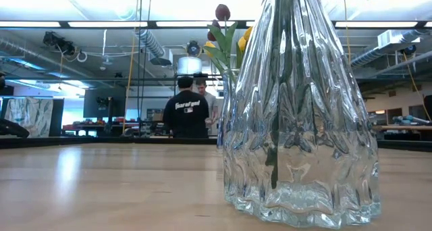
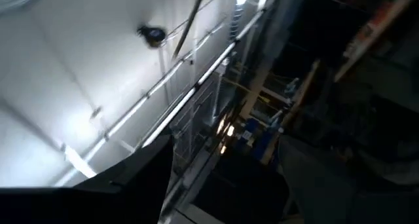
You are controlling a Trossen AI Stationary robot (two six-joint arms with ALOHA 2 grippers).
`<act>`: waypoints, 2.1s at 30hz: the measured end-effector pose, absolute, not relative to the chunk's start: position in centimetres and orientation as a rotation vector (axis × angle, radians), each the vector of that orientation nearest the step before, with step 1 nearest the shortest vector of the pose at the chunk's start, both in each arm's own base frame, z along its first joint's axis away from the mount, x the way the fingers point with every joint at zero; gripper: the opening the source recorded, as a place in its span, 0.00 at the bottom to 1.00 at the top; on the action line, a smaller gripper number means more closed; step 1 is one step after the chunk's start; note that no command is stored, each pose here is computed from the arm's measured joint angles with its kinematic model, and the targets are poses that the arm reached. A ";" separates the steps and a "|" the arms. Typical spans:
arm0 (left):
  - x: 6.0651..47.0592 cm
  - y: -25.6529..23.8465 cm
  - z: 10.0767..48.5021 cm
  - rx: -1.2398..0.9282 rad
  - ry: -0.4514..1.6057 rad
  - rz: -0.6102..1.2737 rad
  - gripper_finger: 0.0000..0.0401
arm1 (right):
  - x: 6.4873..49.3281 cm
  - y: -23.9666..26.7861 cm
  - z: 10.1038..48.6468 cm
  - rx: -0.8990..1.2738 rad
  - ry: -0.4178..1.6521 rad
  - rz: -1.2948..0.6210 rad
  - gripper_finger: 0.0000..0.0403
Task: Sort flowers into vase by color
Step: Put the red flower into the top transparent vase
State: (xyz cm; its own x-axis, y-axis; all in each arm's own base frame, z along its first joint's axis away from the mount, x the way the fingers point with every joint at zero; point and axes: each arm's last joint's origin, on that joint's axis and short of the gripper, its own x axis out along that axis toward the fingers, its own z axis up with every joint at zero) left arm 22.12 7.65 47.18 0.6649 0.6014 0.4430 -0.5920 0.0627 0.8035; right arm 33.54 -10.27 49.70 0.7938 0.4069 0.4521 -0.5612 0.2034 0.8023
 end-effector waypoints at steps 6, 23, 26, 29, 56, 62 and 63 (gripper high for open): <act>23.1 6.3 45.9 1.425 0.184 0.762 0.70 | 35.7 -8.7 48.2 1.372 0.010 0.747 0.00; 22.3 -0.2 46.5 1.585 0.088 0.594 0.70 | 36.2 -7.6 47.4 1.544 0.205 0.746 0.01; 22.3 -0.9 46.5 1.591 0.070 0.566 0.70 | 36.5 -7.3 47.0 1.572 0.256 0.723 0.01; 22.3 -1.4 46.4 1.608 0.064 0.542 0.70 | 36.7 -7.0 46.7 1.586 0.287 0.703 0.01; 23.0 -2.5 45.9 1.538 0.104 0.546 0.56 | 37.9 -2.6 45.8 1.671 0.335 0.637 0.01; 22.9 -3.2 45.7 1.527 0.142 0.549 0.35 | 38.0 -2.7 45.6 1.670 0.316 0.608 0.01; 22.8 -3.3 45.7 1.525 0.140 0.549 0.32 | 38.0 -2.8 45.6 1.672 0.318 0.604 0.01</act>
